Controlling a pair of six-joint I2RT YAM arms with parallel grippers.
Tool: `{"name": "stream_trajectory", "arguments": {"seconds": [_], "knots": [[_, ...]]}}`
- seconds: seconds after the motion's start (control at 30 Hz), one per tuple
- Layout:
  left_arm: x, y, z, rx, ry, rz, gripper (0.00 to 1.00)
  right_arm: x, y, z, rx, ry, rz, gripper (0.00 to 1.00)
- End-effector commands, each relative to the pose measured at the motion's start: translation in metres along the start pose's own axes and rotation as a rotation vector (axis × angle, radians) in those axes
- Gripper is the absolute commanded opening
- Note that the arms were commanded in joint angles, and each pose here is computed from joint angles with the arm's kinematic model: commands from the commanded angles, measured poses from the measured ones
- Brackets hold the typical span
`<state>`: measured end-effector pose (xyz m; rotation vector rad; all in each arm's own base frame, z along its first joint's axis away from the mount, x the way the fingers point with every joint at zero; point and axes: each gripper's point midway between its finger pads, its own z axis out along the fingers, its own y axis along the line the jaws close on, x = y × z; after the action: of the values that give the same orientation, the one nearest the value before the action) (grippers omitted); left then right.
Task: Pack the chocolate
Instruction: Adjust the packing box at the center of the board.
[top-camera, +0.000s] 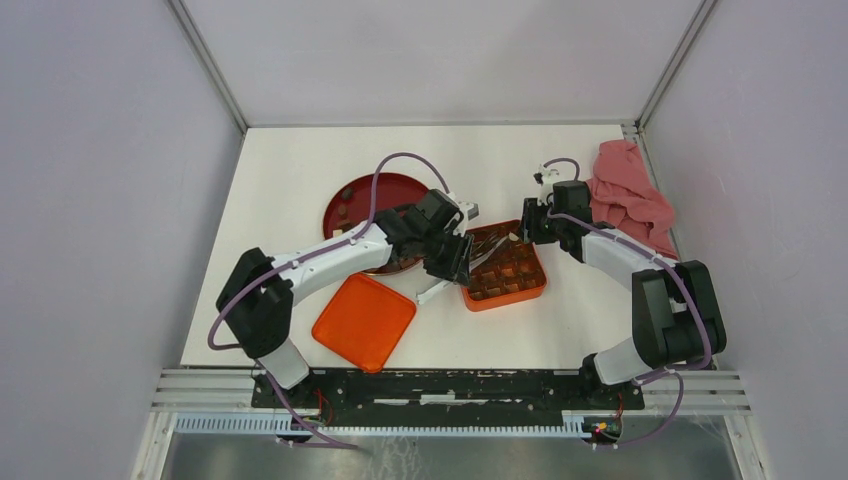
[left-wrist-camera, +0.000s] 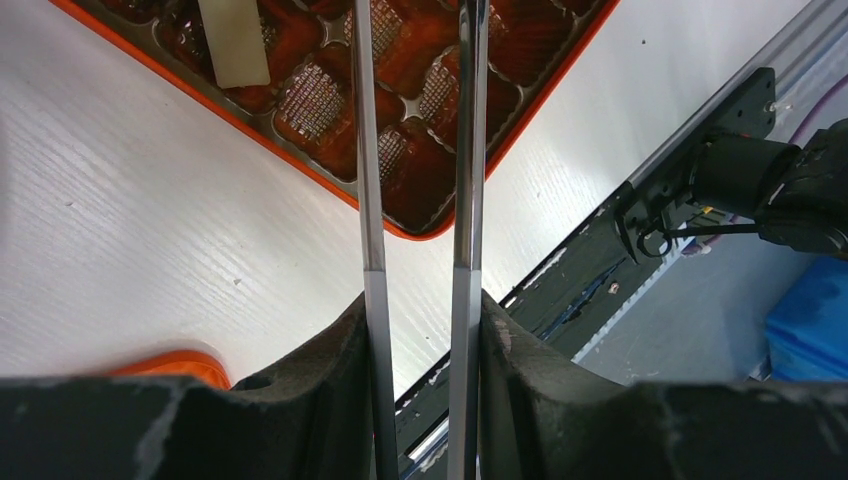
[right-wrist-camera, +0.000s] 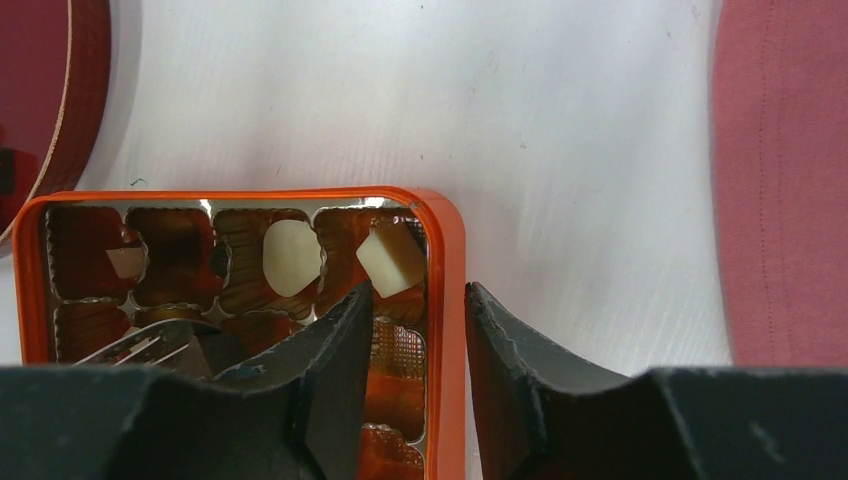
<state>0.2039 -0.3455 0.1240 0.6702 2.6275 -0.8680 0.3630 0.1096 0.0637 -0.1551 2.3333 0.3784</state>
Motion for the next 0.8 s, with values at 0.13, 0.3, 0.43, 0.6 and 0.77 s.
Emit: {"name": "stream_trajectory", "arguments": {"seconds": [0.13,0.3,0.43,0.6,0.77], "knots": [[-0.0166,-0.0099,0.0031,-0.025,-0.017,0.065,0.07,-0.0214,0.0029,-0.0036,-0.022,-0.081,-0.005,0.48],[-0.0152,-0.0108,0.0059,-0.053,-0.003,0.08,0.28,-0.0231,0.0016,-0.0057,-0.024,-0.091,-0.002,0.51],[-0.0159,-0.0088,0.0063,-0.072,-0.001,0.081,0.36,-0.0235,0.0008,-0.0062,-0.027,-0.092,0.001,0.51],[-0.0157,-0.01,0.0071,-0.069,0.004,0.078,0.39,-0.0245,-0.0004,-0.007,-0.031,-0.095,0.003,0.53],[-0.0178,-0.0148,0.0059,-0.049,-0.004,0.08,0.41,-0.0265,-0.0002,-0.0089,-0.034,-0.102,-0.006,0.56]]}}
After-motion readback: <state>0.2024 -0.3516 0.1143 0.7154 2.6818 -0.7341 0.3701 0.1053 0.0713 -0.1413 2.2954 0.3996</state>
